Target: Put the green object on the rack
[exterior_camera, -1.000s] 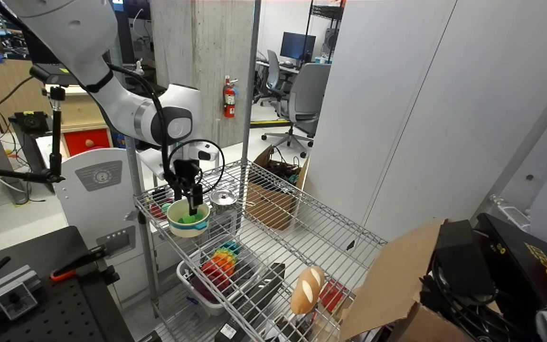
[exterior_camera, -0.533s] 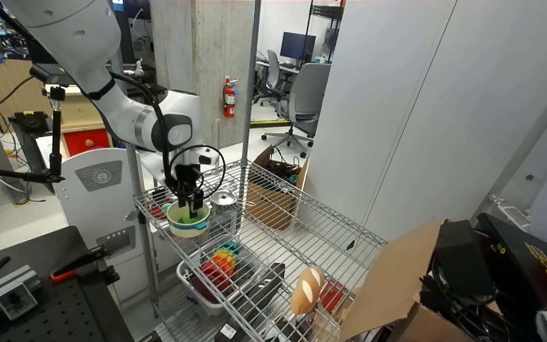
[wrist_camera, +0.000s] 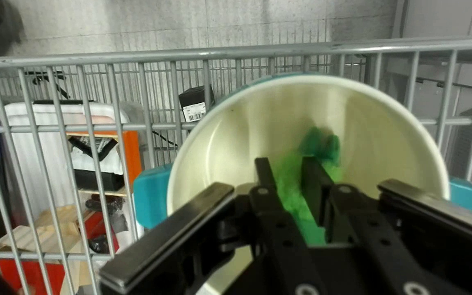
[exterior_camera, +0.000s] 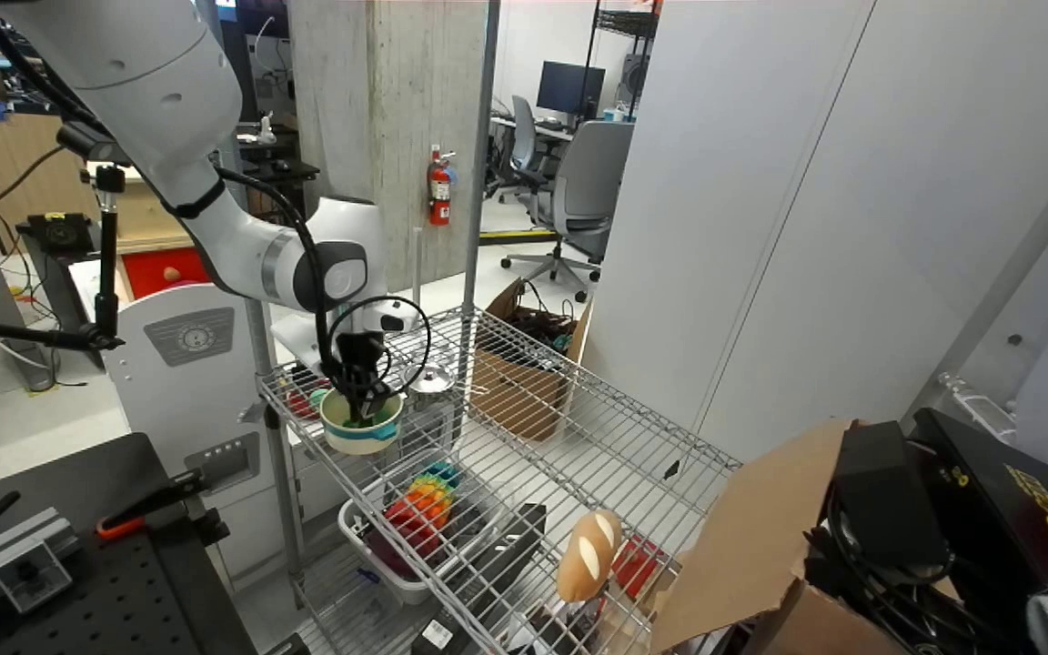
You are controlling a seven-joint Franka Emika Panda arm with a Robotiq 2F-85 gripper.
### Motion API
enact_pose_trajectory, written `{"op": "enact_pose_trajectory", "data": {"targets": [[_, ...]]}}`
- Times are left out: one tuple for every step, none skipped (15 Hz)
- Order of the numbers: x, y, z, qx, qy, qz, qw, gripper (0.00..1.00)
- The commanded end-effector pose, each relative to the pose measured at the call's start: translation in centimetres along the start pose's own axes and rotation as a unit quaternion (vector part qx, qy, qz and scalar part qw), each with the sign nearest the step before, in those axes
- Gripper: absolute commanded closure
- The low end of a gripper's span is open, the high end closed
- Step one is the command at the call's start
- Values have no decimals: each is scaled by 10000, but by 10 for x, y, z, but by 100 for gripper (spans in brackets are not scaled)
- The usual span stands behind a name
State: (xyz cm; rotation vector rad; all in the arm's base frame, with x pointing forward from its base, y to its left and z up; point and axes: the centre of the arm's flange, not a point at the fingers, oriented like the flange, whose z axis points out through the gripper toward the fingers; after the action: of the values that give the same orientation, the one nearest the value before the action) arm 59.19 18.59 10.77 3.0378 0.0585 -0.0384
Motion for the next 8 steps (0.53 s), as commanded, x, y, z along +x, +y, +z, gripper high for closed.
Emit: {"op": "enact_pose_trajectory", "data": {"targets": [[18, -5, 35, -246, 85, -74, 9996, 96], [20, -4, 41, -278, 50, -48, 9996, 100], [21, -1, 44, -295, 24, -36, 9996, 100], [22, 1, 41, -297, 12, -28, 9996, 100], [23, 2, 31, -278, 14, -15, 9996, 99], [22, 3, 26, -263, 27, -22, 9996, 99], [20, 2, 16, -241, 31, -21, 9997, 99], [18, 2, 10, -225, 30, -25, 9997, 99]]}}
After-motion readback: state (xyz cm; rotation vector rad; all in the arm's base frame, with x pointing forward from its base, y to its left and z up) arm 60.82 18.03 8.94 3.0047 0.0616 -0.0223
